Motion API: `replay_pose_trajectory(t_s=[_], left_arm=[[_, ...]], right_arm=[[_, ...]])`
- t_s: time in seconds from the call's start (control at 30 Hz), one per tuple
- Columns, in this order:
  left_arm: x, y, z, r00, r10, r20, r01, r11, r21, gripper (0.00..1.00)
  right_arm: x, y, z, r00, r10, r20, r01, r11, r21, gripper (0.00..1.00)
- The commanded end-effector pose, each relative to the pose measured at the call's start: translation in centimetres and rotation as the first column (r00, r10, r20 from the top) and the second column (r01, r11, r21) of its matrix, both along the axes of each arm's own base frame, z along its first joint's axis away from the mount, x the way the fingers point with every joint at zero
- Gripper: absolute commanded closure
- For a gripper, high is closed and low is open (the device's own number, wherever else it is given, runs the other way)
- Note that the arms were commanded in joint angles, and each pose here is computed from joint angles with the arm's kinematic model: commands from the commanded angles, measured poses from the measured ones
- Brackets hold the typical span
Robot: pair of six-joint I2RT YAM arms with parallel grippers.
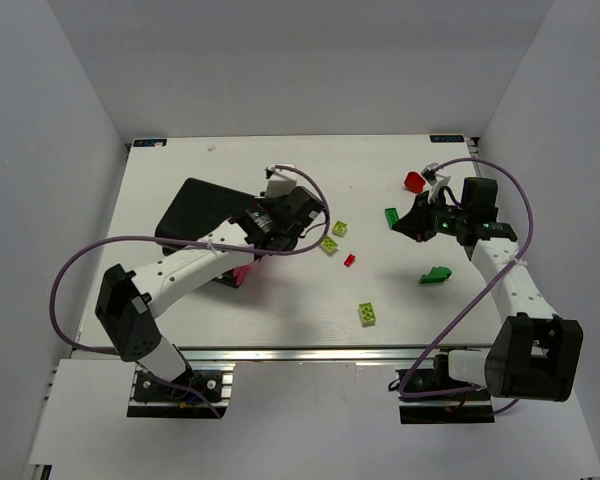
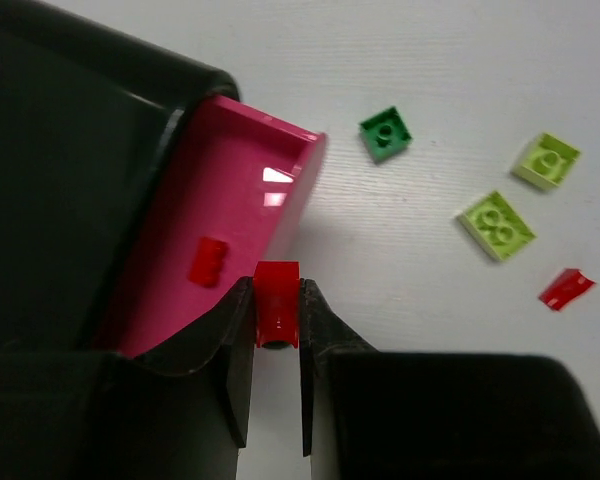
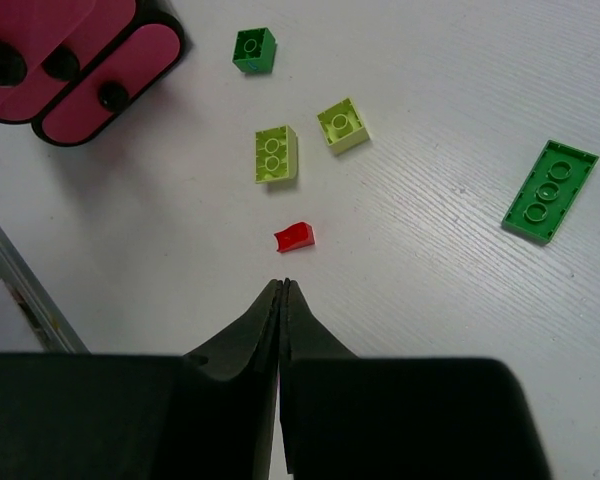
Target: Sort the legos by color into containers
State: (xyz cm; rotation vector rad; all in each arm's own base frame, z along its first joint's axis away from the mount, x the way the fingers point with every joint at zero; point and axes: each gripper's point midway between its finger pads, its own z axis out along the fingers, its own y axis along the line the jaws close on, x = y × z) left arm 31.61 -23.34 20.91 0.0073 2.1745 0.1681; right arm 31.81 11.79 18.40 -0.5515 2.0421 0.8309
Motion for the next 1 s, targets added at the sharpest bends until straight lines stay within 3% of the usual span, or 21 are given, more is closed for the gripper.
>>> replay_pose_trajectory(t_s=[0.0, 0.17, 0.27, 0.37, 0.4, 0.43, 0.5, 0.53, 0.63, 0.73, 0.8, 0.87, 0.9, 0.97], left_arm=[[-0.2, 3.0, 3.8, 0.996, 0.042, 0.084, -0.040, 0.999, -0.034, 1.00], [0.3, 4.8, 3.4, 0.995, 0.074, 0.074, -0.073, 0.997, -0.016, 1.00], [0.6, 6.0, 2.3, 0.993, 0.101, 0.057, -0.102, 0.995, 0.017, 0.93], [0.6, 6.8, 1.1, 0.993, 0.115, 0.033, -0.116, 0.992, 0.039, 0.79], [0.6, 6.7, 1.0, 0.993, 0.114, 0.032, -0.115, 0.993, 0.037, 0.73], [0.7, 7.0, 1.1, 0.992, 0.120, 0.033, -0.121, 0.992, 0.032, 0.59], [0.8, 7.1, 1.2, 0.993, 0.118, 0.031, -0.119, 0.993, 0.018, 0.41], [0.7, 7.1, 1.5, 0.993, 0.112, 0.035, -0.113, 0.994, 0.014, 0.31], [0.8, 6.7, 3.0, 0.995, 0.092, 0.050, -0.091, 0.996, -0.019, 0.25], [0.3, 6.0, 5.0, 0.997, 0.033, 0.071, -0.027, 0.996, -0.086, 0.28], [-0.7, 4.1, 7.2, 0.990, -0.087, 0.107, 0.108, 0.972, -0.209, 0.54], [-2.3, 3.1, 6.7, 0.967, -0.228, 0.114, 0.250, 0.939, -0.235, 0.80], [-4.1, 1.7, 9.0, 0.923, -0.334, 0.191, 0.380, 0.865, -0.328, 0.90], [-6.2, 1.4, 7.5, 0.884, -0.420, 0.205, 0.467, 0.810, -0.354, 0.90]], right_arm=[[-0.3, 0.6, -0.3, 0.999, 0.036, 0.003, -0.036, 0.999, 0.008, 0.96], [-0.3, 0.8, -0.6, 0.999, 0.042, -0.005, -0.042, 0.999, 0.006, 0.92], [-0.3, 0.9, -0.6, 0.999, 0.049, -0.005, -0.049, 0.999, 0.003, 0.83], [-0.6, 1.8, -0.7, 0.996, 0.088, -0.003, -0.088, 0.996, -0.006, 0.69], [-0.9, 2.2, -0.8, 0.994, 0.106, -0.007, -0.106, 0.994, -0.009, 0.60], [-0.9, 2.7, -0.9, 0.992, 0.124, -0.007, -0.124, 0.992, -0.013, 0.56], [-1.2, 3.4, -1.3, 0.989, 0.146, -0.009, -0.147, 0.989, -0.035, 0.45], [-1.2, 3.9, -1.8, 0.989, 0.148, -0.021, -0.149, 0.987, -0.057, 0.44], [-0.6, 4.7, -3.2, 0.991, 0.130, -0.040, -0.134, 0.983, -0.124, 0.39], [0.3, 5.5, -5.0, 0.993, 0.089, -0.076, -0.103, 0.976, -0.193, 0.37], [1.0, 5.9, -6.5, 0.990, 0.051, -0.133, -0.081, 0.970, -0.229, 0.36], [1.3, 6.3, -7.7, 0.987, 0.010, -0.158, -0.055, 0.958, -0.283, 0.36], [1.2, 6.3, -8.7, 0.982, -0.010, -0.187, -0.046, 0.955, -0.294, 0.36], [0.7, 6.9, -9.8, 0.978, -0.015, -0.206, -0.053, 0.947, -0.318, 0.36]])
